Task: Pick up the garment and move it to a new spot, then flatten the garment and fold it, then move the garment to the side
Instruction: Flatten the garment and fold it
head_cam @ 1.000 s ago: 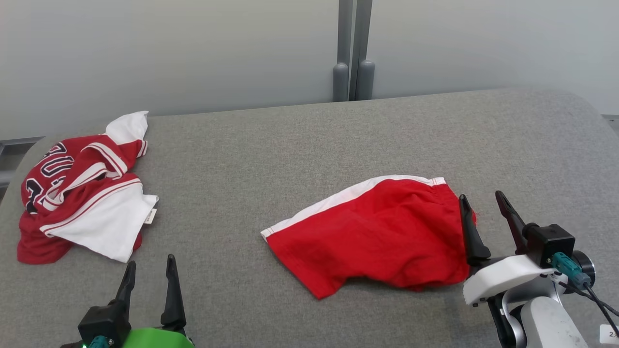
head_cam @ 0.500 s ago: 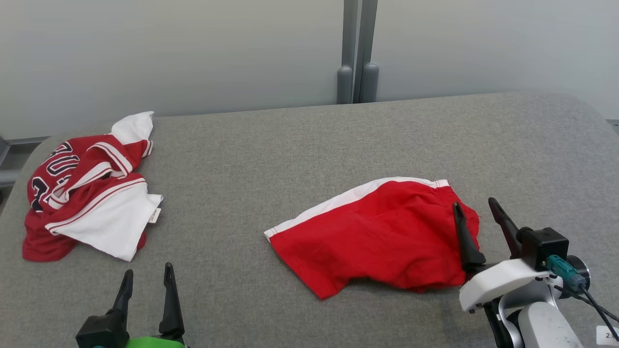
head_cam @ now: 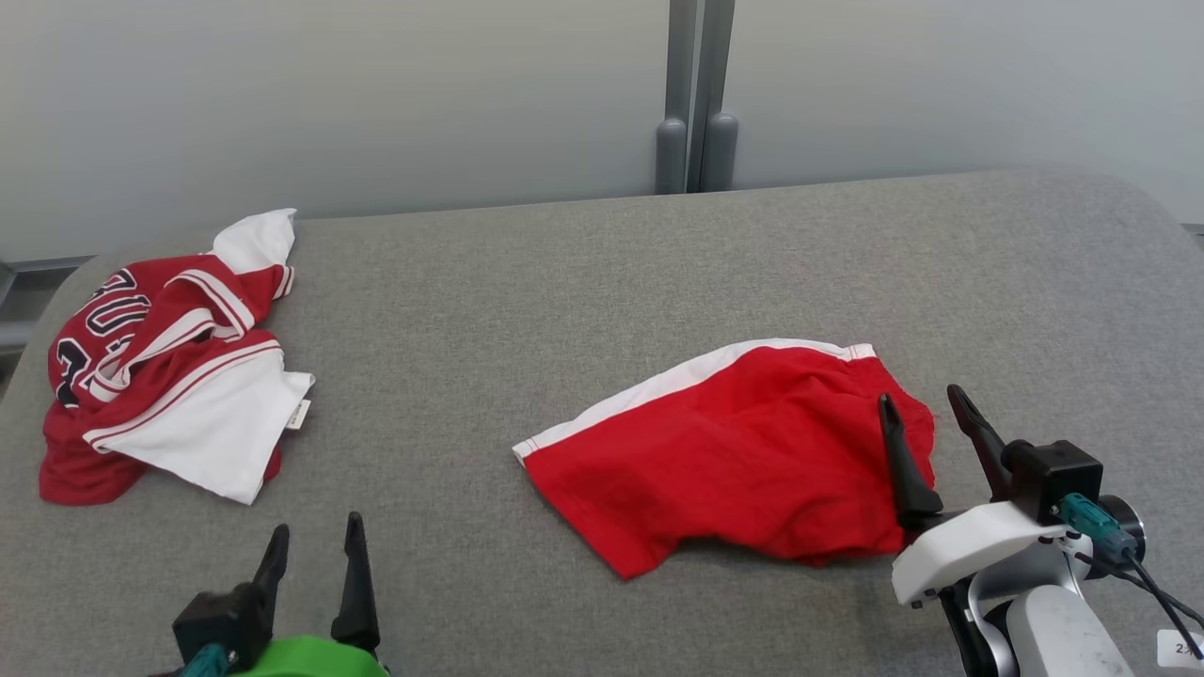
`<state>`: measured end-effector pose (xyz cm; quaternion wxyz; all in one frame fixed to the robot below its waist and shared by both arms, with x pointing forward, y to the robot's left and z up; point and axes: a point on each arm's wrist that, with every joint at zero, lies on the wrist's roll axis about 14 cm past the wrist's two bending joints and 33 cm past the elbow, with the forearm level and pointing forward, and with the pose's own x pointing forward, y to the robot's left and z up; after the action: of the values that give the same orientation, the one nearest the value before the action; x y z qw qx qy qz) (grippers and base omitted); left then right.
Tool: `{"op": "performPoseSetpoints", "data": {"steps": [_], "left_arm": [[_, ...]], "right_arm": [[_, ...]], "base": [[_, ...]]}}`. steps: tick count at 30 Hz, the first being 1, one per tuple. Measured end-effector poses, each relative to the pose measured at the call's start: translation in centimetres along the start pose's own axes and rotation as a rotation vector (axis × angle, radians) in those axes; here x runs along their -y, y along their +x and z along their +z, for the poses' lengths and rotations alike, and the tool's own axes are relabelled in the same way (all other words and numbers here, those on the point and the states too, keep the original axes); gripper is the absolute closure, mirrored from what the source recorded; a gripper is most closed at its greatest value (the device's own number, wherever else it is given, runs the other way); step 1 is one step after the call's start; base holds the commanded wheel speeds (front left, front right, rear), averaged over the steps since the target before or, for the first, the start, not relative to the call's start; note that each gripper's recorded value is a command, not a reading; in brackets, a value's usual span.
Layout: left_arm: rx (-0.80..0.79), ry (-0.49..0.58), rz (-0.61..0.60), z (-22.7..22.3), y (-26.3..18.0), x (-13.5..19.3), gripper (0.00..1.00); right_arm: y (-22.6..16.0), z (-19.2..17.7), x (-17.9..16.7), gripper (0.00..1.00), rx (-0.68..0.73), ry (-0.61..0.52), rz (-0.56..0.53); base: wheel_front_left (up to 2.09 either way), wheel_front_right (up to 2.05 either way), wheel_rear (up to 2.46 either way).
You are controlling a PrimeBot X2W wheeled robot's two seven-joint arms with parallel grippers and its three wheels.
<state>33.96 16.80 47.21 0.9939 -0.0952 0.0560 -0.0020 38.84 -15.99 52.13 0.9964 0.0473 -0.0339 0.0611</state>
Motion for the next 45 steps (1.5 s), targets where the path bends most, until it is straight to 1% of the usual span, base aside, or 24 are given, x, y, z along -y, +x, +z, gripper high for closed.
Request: {"op": "performPoseSetpoints", "data": {"steps": [8,14,17,21,27,31,34,42,45], "left_arm": [[-0.121,-0.105,-0.1,-0.7,3.0,3.2,0.0],[-0.281,-0.201,-0.147,-2.6,5.4,6.0,0.0],[-0.361,-0.268,-0.172,-3.4,6.5,7.6,0.0],[-0.454,-0.309,-0.202,-4.3,7.8,9.2,0.0],[-0.566,-0.286,-0.205,-6.2,9.2,10.0,0.0],[-0.632,-0.3,-0.212,-7.3,9.6,10.8,0.0],[-0.656,-0.294,-0.216,-7.9,9.9,11.1,0.0],[-0.725,-0.277,-0.172,-9.7,10.5,10.6,0.0],[-0.732,-0.29,-0.165,-9.8,10.8,10.6,0.0]], "right_arm": [[0.6,-0.5,0.2,0.0,-0.014,-0.004,-0.001],[1.2,-1.0,0.4,0.0,-0.025,-0.005,-0.005],[1.6,-1.3,0.6,0.0,-0.028,-0.006,-0.008],[2.0,-1.6,1.1,0.0,-0.035,-0.008,-0.021],[2.2,-2.4,2.1,0.0,-0.05,-0.011,-0.046],[2.2,-2.9,2.8,0.0,-0.06,-0.013,-0.065],[2.3,-3.2,3.2,0.0,-0.066,-0.014,-0.075],[2.6,-3.8,3.6,0.0,-0.076,-0.015,-0.084],[2.8,-3.9,3.7,0.0,-0.075,-0.016,-0.085]], "base": [[0.0,0.0,0.0],[0.0,0.0,0.0],[0.0,0.0,0.0],[0.0,0.0,0.0],[0.0,0.0,0.0],[0.0,0.0,0.0],[0.0,0.0,0.0],[0.0,0.0,0.0],[0.0,0.0,0.0]]}}
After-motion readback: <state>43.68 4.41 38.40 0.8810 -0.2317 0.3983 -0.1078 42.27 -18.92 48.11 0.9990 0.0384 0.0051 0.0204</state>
